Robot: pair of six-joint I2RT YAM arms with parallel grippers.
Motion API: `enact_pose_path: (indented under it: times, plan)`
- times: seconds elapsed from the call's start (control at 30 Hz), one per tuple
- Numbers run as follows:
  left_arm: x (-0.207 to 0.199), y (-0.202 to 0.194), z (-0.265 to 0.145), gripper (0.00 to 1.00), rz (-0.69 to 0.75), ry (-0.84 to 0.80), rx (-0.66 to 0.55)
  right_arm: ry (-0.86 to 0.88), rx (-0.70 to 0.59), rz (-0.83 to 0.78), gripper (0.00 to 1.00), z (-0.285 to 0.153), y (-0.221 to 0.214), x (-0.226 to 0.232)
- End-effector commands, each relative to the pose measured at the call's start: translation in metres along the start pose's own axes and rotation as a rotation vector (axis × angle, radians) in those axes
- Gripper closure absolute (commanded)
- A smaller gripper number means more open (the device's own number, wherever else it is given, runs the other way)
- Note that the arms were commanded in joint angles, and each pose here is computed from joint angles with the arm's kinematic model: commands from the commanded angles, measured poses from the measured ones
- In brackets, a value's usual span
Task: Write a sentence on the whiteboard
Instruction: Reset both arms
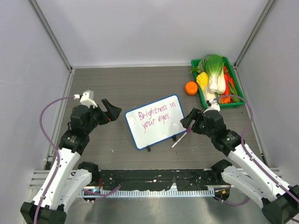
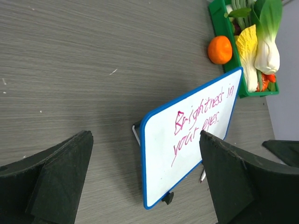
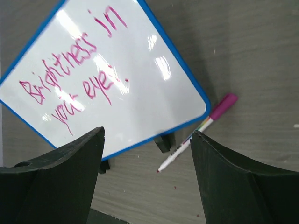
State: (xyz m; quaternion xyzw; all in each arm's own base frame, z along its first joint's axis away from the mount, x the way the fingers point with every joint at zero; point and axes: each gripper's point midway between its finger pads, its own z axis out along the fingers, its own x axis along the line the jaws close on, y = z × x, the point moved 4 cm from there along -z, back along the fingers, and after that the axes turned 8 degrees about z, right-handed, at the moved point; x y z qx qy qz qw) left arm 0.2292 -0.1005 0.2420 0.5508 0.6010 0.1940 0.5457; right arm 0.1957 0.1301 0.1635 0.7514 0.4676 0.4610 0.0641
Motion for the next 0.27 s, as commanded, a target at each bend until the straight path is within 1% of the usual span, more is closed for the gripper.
enact_pose_path:
  times: [0.0, 0.03, 0.17, 0.2, 0.23]
  plan:
    - [0.003, 0.012, -0.006, 0.0, 0.022, 0.055, -0.039, 0.033, -0.249, -0.148, 0.2, -0.013, 0.061, 0.032]
    - [0.005, 0.012, -0.006, 0.0, 0.022, 0.062, -0.043, 0.028, -0.261, -0.19, 0.2, -0.013, 0.066, 0.033]
    - [0.008, 0.01, -0.004, 0.0, 0.036, 0.061, -0.076, -0.026, -0.352, -0.235, 0.19, -0.018, 0.088, 0.037]
    - [0.014, 0.011, -0.003, 0.0, 0.037, 0.094, -0.099, -0.053, -0.4, -0.234, 0.19, -0.019, 0.096, 0.035]
    - [0.022, 0.013, -0.002, 0.0, 0.036, 0.145, -0.129, -0.066, -0.417, -0.236, 0.18, -0.018, 0.099, 0.035]
